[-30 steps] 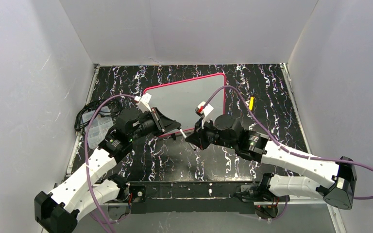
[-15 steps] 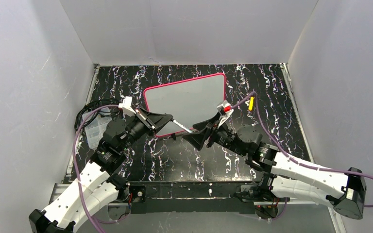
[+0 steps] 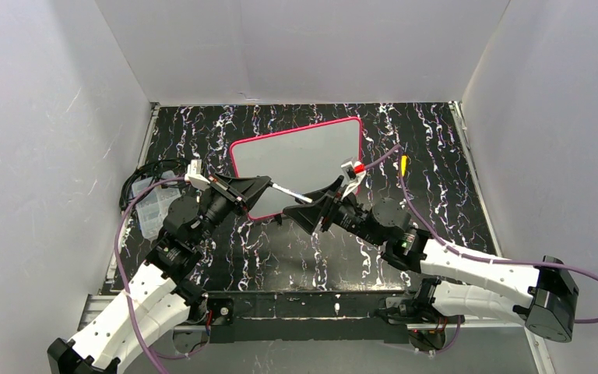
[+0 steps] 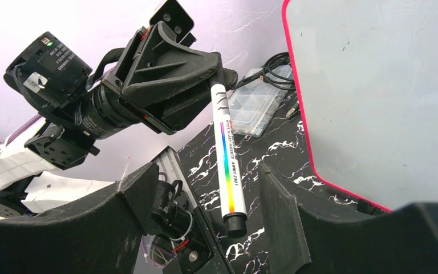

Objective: Write a sentence on the whiteboard
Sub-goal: Open the whiteboard marker at the center of the board.

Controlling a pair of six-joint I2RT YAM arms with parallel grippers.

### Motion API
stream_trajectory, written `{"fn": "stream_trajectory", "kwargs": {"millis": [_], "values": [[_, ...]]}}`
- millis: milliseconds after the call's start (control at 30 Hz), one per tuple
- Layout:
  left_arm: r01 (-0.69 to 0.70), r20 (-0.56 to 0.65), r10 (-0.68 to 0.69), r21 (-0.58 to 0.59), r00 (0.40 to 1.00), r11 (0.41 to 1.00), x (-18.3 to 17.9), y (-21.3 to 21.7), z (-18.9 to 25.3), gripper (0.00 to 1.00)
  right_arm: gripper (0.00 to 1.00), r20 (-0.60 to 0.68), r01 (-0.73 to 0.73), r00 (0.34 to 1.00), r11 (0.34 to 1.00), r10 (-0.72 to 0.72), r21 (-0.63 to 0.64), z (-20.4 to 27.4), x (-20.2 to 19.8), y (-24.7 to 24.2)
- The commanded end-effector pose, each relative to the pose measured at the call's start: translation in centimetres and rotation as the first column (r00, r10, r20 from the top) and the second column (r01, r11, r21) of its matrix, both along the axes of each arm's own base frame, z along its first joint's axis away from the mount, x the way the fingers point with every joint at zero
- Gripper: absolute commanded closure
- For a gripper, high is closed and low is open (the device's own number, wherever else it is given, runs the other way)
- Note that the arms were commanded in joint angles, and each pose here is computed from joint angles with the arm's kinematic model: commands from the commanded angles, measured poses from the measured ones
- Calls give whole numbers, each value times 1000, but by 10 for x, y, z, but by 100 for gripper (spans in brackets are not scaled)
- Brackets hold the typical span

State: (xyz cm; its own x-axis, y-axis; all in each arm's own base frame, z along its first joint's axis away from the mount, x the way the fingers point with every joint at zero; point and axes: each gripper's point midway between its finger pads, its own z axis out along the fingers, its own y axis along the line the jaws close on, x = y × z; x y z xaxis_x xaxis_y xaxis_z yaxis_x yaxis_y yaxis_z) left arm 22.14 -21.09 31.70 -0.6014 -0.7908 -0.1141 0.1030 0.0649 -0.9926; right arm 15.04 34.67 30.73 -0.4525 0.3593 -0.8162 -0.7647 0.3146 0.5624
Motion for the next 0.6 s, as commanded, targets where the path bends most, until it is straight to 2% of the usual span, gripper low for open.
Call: {"fn": "stream_trajectory", "kwargs": {"millis": [0,267,567], "values": [[-32,14,33,-45,999,998,1,5,8,100,29,42,47,998,992,-52,119,43,8,-3],[-33,-3,33,-48,999,998,3,4,3,100,33,44,84,995,988,-91,127,48,15,-5],[-35,-13,34,-54,999,998,5,3,0,100,50,55,64,996,990,-71,122,51,14,2]]}}
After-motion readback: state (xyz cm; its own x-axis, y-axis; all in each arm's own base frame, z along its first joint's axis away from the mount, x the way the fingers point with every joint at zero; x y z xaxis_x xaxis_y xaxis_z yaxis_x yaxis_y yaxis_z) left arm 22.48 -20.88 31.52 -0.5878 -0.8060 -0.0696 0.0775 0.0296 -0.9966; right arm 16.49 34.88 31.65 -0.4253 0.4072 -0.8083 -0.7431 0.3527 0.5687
